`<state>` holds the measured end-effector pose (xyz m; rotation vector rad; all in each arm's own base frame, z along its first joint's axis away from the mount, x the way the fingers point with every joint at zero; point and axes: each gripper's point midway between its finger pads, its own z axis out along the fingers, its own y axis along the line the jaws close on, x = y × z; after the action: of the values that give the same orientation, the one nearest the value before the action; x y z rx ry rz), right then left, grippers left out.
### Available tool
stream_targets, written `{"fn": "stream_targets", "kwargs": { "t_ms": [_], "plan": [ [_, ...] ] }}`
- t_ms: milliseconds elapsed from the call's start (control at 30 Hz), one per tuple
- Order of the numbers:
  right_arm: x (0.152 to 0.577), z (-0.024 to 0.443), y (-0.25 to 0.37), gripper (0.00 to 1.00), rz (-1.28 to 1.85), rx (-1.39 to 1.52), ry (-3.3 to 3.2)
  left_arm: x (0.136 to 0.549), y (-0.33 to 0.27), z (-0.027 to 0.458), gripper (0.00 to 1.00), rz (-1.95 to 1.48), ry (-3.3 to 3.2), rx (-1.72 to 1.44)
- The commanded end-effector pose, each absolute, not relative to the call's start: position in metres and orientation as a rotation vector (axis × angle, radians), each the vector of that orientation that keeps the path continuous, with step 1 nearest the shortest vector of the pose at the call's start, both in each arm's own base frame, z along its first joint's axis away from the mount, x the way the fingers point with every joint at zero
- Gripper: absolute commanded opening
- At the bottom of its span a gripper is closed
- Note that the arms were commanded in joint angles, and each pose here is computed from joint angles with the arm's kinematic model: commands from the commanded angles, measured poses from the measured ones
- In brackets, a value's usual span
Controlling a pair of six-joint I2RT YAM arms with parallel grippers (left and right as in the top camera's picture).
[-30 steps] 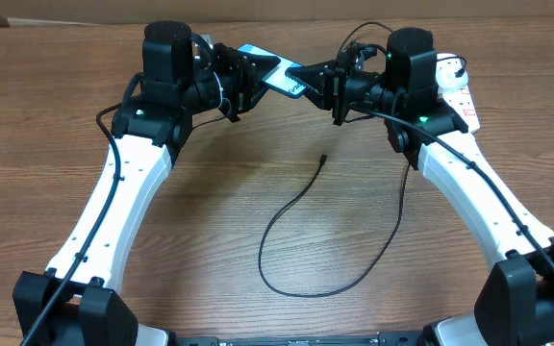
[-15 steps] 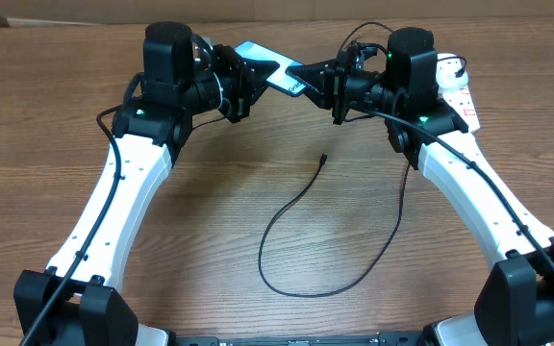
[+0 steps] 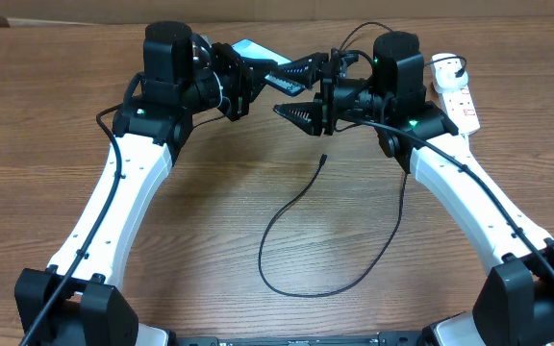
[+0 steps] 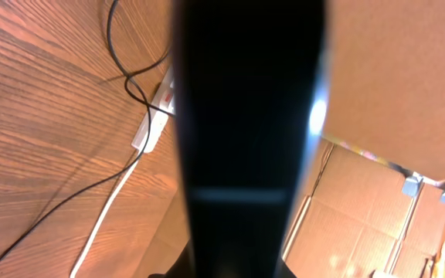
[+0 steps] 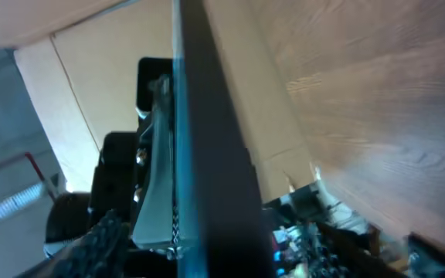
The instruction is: Plug charger to phone and switch on socket
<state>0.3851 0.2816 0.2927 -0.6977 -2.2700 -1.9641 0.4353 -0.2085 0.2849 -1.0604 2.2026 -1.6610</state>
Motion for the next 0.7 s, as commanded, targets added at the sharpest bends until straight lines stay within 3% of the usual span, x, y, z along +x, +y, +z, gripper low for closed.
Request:
{"fn": "stream_targets", "kwargs": {
  "t_ms": [0,33,67,267,400,667],
  "plan": [
    [0.378,0.315,0.278,0.82,-2.059,-0.556,-2.337,0.443,-0.202,0.284,0.04,-1.575,2.178,-0.994],
    [0.379,0.315,0.278,0.95,-2.066,-0.54,-2.351,0.444,-0.199,0.281,0.04,-1.543,2.179,-0.996],
    [0.379,0.315,0.277,1.0,-2.076,-0.52,-2.368,0.446,-0.194,0.275,0.04,-1.494,2.181,-1.01],
    [0.385,0.291,0.264,1.0,-2.002,-0.525,-2.518,0.446,-0.153,0.236,0.04,-1.171,2.248,-1.061],
    [0.392,0.24,0.228,1.0,-1.724,-0.744,-2.706,0.439,-0.124,0.216,0.05,-1.007,2.317,-1.044],
    [0.4,0.166,0.135,1.0,-1.005,-0.974,-3.191,0.432,-0.119,0.225,0.04,-0.918,2.386,-0.586]
  ]
}}
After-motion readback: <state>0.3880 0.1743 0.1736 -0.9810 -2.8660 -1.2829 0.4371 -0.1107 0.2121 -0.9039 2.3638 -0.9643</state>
